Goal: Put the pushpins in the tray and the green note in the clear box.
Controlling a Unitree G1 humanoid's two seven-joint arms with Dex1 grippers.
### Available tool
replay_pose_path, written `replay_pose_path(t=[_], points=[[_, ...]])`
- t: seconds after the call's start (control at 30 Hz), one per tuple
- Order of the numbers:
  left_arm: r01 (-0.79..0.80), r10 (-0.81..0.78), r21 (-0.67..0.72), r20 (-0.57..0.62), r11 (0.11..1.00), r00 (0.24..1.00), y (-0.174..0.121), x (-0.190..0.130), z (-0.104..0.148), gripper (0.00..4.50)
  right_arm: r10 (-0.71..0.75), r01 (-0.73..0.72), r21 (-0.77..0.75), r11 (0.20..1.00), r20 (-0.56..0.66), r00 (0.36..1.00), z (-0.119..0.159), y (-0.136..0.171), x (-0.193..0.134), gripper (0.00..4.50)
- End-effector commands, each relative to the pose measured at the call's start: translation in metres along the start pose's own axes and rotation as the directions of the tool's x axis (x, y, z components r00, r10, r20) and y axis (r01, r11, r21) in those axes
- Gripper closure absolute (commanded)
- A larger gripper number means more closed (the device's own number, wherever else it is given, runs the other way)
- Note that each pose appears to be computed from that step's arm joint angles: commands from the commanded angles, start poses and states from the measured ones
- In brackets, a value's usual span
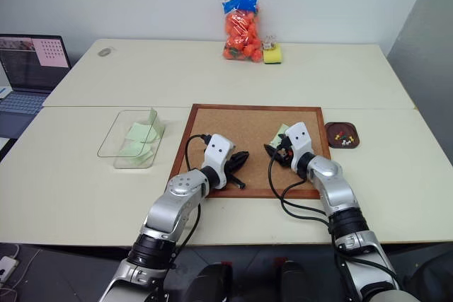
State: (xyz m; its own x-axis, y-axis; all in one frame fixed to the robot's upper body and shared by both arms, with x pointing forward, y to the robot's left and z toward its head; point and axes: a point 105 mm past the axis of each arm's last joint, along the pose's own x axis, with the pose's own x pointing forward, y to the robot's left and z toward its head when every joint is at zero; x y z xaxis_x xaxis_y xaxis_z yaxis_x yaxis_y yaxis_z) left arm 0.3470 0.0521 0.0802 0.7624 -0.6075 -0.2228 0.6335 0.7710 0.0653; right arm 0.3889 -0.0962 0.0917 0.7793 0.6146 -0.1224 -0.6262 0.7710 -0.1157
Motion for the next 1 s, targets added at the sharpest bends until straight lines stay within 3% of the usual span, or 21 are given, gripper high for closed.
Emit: replay_pose_path(t=[0.03, 0.37, 0.63, 0.87, 1.0], points=[[0.016, -0.017, -0.017, -0.050, 1.000, 0.999, -0.007, 0.000, -0.014, 4.50, -0.004, 0.003, 0.004, 1.000, 0.053, 0.999, 0.013, -0.001, 0.003, 2.44], [0.015, -0.016, -0.019, -0.052, 1.000, 0.999, -0.009, -0.001, -0.015, 4.50, 0.038, -0.037, -0.018, 0.999, 0.055, 0.998, 0.013, 0.007, 0.003, 4.46], [0.019, -0.019, -0.017, -0.054, 1.000, 0.998, -0.010, -0.001, -0.015, 4.50, 0.040, -0.037, -0.046, 0.998, 0.055, 0.998, 0.013, 0.005, 0.001, 4.46], [0.012, -0.014, -0.020, -0.052, 1.000, 0.999, -0.009, -0.001, -0.015, 4.50, 0.103, -0.087, -0.087, 0.992, 0.204, 0.973, 0.055, 0.009, -0.010, 4.46], [0.013, -0.014, -0.023, -0.050, 1.000, 0.999, -0.010, 0.000, -0.015, 4.50, 0.101, -0.077, -0.111, 0.991, 0.234, 0.967, 0.065, 0.008, -0.013, 4.46]])
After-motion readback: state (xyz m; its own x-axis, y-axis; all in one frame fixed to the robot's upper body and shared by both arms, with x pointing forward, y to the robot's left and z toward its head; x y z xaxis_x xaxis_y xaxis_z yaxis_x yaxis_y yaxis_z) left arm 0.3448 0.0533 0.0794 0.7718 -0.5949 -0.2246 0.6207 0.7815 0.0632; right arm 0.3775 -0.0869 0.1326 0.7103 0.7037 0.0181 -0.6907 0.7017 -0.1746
